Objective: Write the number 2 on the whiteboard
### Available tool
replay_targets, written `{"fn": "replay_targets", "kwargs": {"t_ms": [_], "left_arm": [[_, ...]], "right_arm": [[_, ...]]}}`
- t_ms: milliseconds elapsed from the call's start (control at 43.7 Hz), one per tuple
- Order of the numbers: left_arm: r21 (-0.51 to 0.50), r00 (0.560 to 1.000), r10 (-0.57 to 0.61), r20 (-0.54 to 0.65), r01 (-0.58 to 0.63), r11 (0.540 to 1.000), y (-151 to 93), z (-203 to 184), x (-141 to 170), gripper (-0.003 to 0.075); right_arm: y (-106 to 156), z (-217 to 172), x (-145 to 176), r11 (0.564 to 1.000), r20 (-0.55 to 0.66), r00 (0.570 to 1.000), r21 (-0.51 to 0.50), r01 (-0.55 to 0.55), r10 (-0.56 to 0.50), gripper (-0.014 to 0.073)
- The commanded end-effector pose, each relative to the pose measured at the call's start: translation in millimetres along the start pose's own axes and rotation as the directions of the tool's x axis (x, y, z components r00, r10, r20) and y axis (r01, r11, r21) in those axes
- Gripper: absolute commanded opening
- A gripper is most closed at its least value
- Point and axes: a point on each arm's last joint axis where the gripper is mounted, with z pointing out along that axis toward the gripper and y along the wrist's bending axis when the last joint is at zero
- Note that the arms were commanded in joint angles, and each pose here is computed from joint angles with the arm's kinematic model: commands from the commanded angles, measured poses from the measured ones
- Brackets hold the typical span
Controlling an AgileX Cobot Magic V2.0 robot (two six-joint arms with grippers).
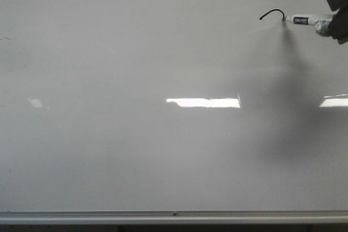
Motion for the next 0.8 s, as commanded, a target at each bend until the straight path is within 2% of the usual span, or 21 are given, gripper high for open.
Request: {"fn": "replay_targets", "kwargs": {"t_ms": [0,114,206,389,480,686,777], "left_arm": [[-0.022,0.994,-0.020,0.108,0.022,0.999,1,-8,-12,0.0409],[-0.023,0.993,-0.021,0.113,0.024,0.999,1,-8,-13,0.0409],[-0.023,0.993,-0.021,0.113,0.024,0.999,1,-8,-13,0.0409],[-0.023,0.993,-0.021,0.113,0.024,0.999,1,-8,-13,0.0409],[-0.027,0.992,-0.021,0.121,0.024,0.999,2,-8,-13,0.0409],[-0.042,0.990,0.005,0.142,0.001,0.999,3,-9,-15,0.0409],[-0.003,0.988,0.062,0.144,-0.062,0.998,0,-8,-20,0.0409]], "right_arm": [[6,3,-7,0.999,0.020,0.999,-0.015,0.034,-0.034,-0.0068],[18,11,-9,0.997,0.023,0.998,-0.046,0.060,-0.059,-0.0068],[16,11,-10,0.998,0.025,0.998,-0.039,0.055,-0.054,-0.0068],[-15,9,-2,0.999,-0.033,0.999,0.034,-0.015,0.016,-0.0068],[-20,8,-2,0.998,-0.031,0.999,0.050,-0.027,0.028,-0.0068],[-7,-23,-5,1.000,-0.039,0.999,-0.002,-0.005,0.005,-0.0068],[9,-46,-4,0.996,-0.049,0.997,-0.069,0.060,-0.064,-0.0068]]}}
